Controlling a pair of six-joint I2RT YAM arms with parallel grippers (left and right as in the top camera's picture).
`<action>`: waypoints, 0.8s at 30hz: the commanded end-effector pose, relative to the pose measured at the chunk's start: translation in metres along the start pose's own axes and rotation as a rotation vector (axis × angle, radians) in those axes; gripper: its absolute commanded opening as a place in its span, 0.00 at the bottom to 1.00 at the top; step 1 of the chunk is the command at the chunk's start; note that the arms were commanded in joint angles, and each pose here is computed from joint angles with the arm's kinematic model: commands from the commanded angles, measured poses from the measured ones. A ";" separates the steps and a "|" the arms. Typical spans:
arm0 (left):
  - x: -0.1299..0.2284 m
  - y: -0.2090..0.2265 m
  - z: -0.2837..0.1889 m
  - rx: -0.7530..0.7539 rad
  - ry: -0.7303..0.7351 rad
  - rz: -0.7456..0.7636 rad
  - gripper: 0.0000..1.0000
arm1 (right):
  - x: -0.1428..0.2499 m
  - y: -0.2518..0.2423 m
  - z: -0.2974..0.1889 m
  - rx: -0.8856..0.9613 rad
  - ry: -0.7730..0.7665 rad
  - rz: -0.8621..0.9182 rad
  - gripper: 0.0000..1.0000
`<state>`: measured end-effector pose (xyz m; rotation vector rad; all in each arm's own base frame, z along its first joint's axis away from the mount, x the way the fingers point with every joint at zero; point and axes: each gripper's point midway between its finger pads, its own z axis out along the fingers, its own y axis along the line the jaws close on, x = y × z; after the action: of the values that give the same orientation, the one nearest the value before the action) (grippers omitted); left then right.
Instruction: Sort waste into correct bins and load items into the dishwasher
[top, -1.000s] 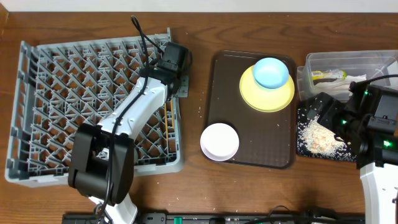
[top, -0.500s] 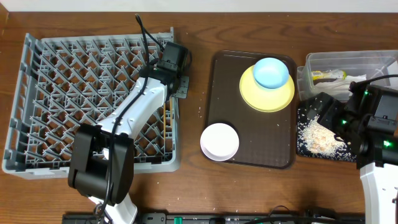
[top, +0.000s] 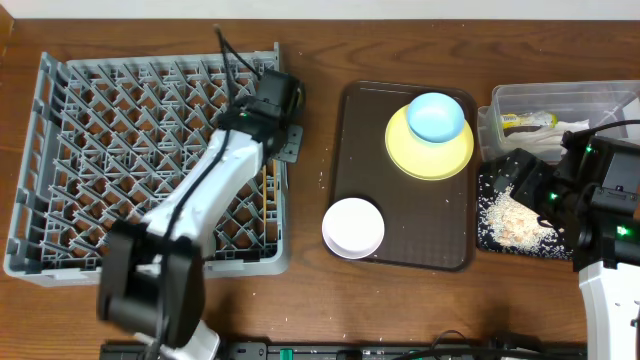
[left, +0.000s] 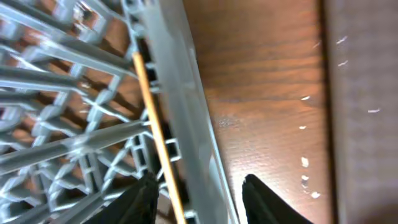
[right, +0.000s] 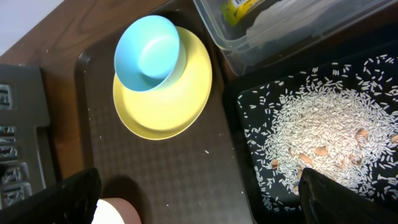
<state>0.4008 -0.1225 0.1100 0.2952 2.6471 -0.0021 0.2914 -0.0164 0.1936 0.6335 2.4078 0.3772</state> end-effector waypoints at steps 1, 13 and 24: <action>-0.024 -0.004 -0.050 0.053 -0.137 -0.048 0.47 | -0.004 0.002 -0.003 -0.006 -0.012 -0.004 0.99; 0.032 -0.007 -0.033 0.056 0.093 -0.297 0.41 | -0.004 0.002 -0.003 -0.006 -0.012 -0.004 0.99; 0.077 -0.025 0.030 0.086 0.330 -0.292 0.11 | -0.005 0.002 -0.003 -0.006 -0.013 -0.004 0.99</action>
<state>0.3513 -0.1281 0.0612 -0.0708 2.9469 -0.1544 0.2914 -0.0164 0.1936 0.6335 2.4078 0.3772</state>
